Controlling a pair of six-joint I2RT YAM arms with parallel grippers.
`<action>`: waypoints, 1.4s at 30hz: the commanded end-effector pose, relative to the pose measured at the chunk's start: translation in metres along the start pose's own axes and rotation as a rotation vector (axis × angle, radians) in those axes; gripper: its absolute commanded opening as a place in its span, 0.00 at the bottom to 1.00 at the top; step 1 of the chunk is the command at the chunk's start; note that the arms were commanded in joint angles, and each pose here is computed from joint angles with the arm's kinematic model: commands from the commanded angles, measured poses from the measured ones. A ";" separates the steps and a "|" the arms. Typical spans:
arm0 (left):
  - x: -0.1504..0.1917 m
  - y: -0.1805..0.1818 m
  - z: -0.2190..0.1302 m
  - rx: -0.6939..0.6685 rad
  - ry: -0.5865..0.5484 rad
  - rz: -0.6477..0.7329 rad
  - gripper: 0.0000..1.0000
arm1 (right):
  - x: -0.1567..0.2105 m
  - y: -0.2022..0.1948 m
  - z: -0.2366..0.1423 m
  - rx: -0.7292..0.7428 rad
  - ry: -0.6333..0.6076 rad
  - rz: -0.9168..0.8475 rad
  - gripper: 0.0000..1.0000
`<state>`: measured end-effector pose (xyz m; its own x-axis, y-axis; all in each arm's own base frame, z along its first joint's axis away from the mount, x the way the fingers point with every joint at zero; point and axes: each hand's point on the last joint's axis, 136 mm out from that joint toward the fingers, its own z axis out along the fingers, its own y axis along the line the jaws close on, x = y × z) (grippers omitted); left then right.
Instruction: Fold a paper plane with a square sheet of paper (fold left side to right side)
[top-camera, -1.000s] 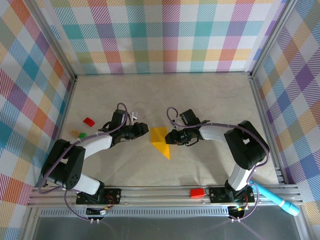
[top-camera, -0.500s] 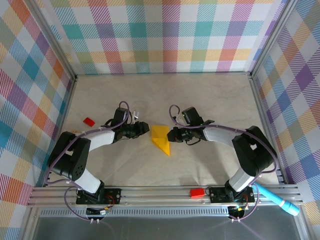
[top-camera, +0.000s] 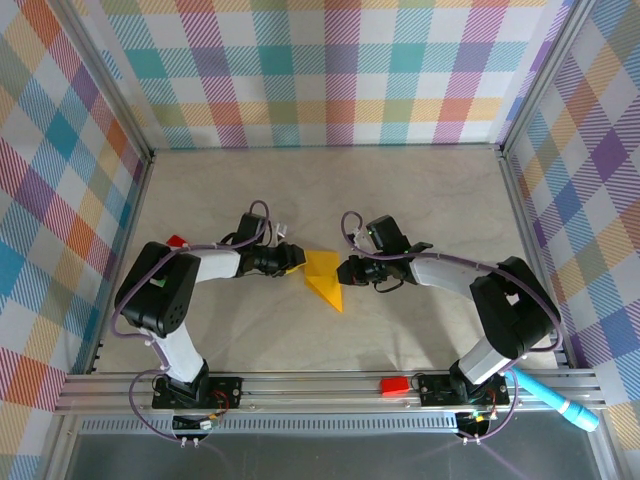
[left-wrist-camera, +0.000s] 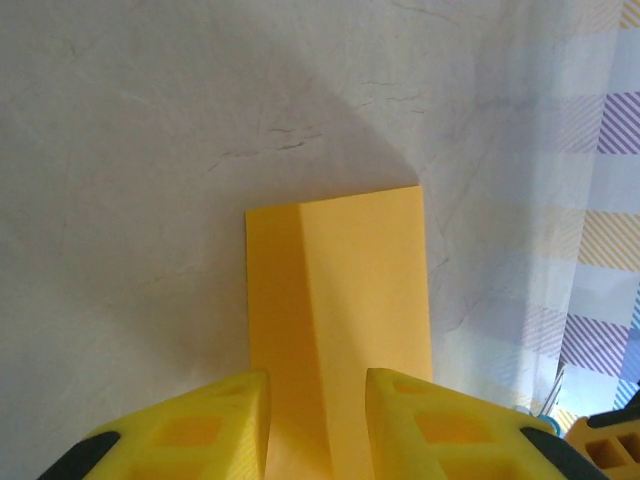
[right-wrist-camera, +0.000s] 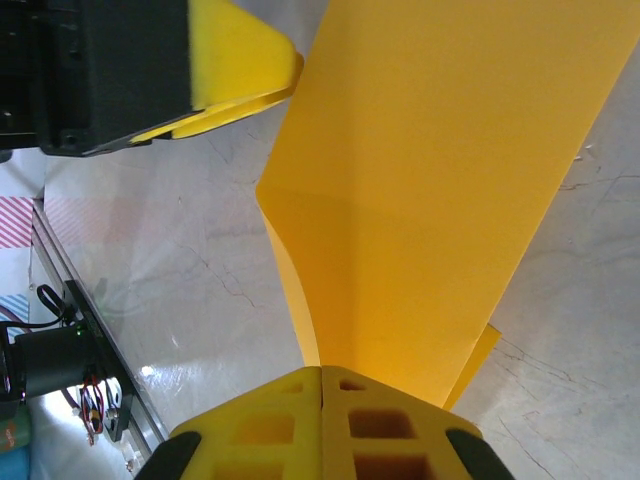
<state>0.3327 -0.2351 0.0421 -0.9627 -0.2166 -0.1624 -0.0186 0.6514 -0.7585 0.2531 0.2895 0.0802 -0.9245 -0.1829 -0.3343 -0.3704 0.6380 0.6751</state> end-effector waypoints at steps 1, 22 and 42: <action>-0.004 -0.016 0.007 0.058 0.007 0.027 0.29 | 0.000 0.003 -0.004 -0.007 -0.014 -0.018 0.00; -0.009 -0.029 0.003 0.012 -0.022 -0.046 0.00 | -0.002 -0.007 -0.051 0.280 -0.042 -0.022 0.22; -0.006 -0.044 0.003 -0.004 0.011 -0.117 0.00 | 0.039 0.010 0.027 0.664 0.098 -0.314 0.44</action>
<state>0.3389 -0.2595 0.0556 -0.9573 -0.2831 -0.0579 -0.1435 0.6396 -0.7552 0.2071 0.3062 0.0529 -0.8075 -0.4831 -0.3384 -0.5291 0.8469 0.0535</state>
